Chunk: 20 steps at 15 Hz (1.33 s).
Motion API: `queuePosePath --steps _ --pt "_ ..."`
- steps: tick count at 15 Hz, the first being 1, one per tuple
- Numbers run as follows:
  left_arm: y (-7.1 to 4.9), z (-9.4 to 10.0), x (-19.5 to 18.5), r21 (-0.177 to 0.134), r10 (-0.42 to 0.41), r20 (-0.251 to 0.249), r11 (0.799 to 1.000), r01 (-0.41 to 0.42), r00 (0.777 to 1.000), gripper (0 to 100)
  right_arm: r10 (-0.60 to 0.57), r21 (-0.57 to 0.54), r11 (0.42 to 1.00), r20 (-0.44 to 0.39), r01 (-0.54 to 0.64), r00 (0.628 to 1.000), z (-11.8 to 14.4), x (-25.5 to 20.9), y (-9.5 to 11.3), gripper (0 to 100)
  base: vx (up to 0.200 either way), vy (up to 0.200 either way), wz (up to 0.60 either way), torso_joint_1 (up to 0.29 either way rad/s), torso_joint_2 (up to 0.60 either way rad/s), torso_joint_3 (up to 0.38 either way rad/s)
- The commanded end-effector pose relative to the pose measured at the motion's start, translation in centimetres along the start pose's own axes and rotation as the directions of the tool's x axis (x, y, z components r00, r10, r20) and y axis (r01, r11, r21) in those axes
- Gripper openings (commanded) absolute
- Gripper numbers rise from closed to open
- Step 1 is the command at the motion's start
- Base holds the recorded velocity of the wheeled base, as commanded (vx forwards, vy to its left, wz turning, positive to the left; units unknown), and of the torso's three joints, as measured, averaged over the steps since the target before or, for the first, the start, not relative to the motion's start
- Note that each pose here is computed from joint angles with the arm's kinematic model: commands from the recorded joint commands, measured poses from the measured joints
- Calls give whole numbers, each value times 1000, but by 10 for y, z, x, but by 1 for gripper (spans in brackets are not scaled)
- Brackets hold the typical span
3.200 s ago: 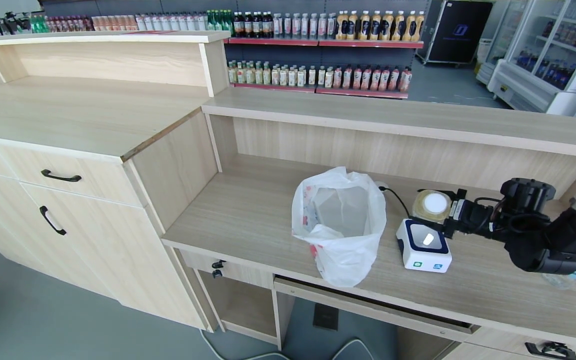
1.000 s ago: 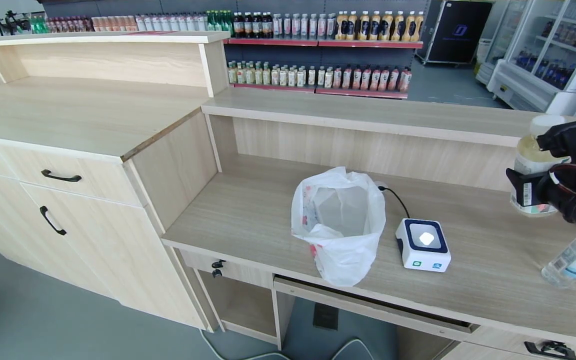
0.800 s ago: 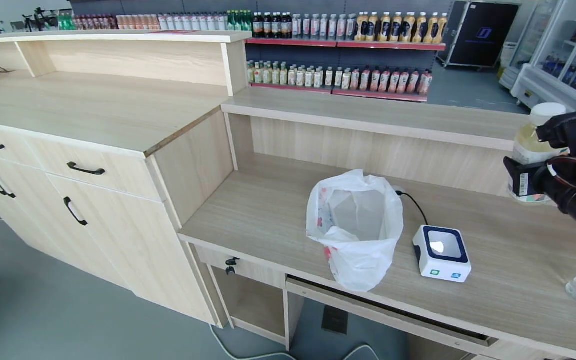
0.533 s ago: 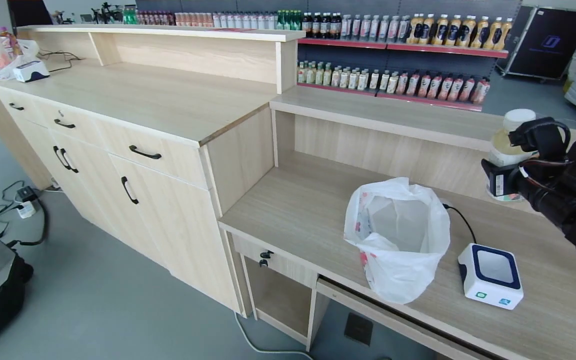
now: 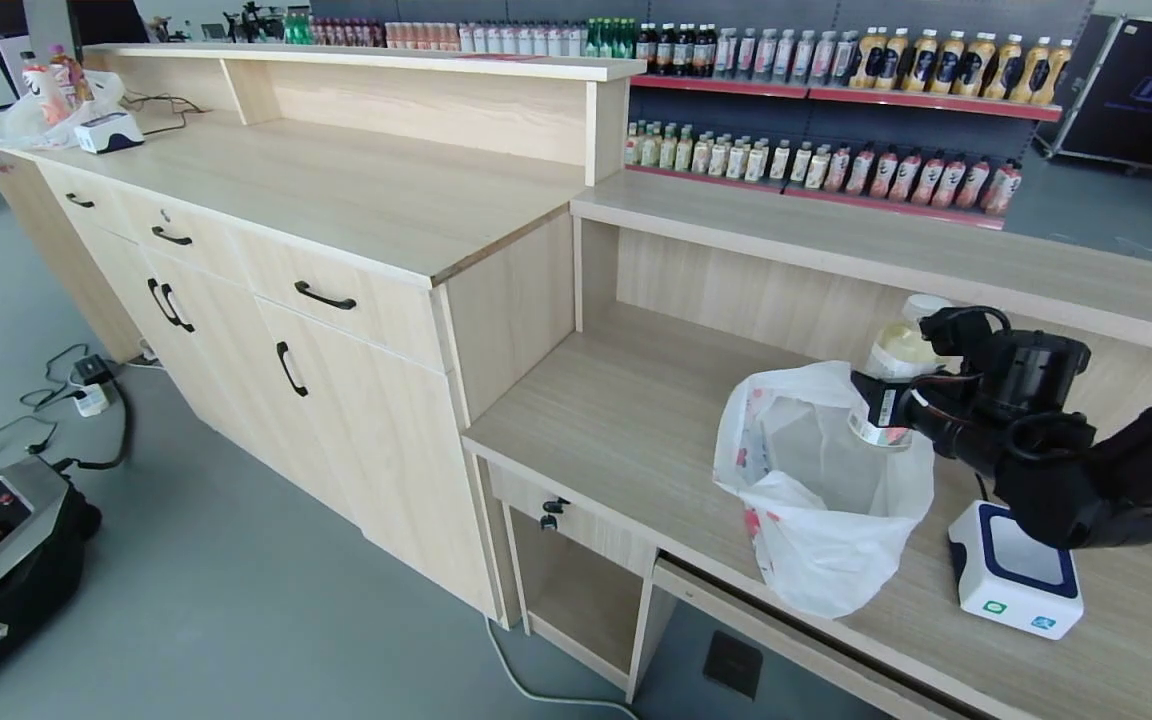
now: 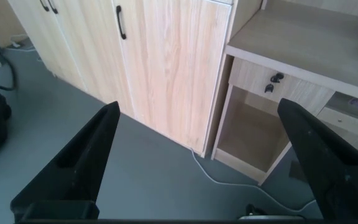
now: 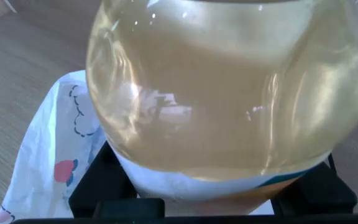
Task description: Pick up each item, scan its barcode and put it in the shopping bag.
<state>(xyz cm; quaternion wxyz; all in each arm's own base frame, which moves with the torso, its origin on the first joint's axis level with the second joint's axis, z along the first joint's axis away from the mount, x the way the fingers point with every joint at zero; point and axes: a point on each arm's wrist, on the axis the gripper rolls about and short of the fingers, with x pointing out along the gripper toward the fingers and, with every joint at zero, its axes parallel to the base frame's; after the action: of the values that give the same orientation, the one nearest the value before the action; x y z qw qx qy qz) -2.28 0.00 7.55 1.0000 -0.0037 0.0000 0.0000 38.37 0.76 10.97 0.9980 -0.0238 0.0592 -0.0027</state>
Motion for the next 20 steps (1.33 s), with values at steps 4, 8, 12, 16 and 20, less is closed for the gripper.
queuePosePath --steps 4,8,12,16,20 --pt "0 0 0 0 0 0 1000 0 1000 100 61 -8 998 9 -61 998 -39 40 15 0 0 0 0 0 0 0" --pt "0 0 0 0 0 0 1000 0 1000 100 75 -53 996 13 -74 997 -62 54 19 0 0 0 0 0 0 0" --pt "0 0 0 0 0 0 1000 0 1000 100 91 -72 993 33 -88 995 -82 67 22 0 0 0 0 0 0 0" --pt "0 0 0 0 0 0 1000 0 1000 100 105 -113 988 21 -102 994 -91 72 29 0 0 0 0 0 0 0" --pt "0 0 0 0 0 0 1000 0 1000 100 107 -133 986 17 -103 994 -92 71 29 100 0 0 0 0 0 0"
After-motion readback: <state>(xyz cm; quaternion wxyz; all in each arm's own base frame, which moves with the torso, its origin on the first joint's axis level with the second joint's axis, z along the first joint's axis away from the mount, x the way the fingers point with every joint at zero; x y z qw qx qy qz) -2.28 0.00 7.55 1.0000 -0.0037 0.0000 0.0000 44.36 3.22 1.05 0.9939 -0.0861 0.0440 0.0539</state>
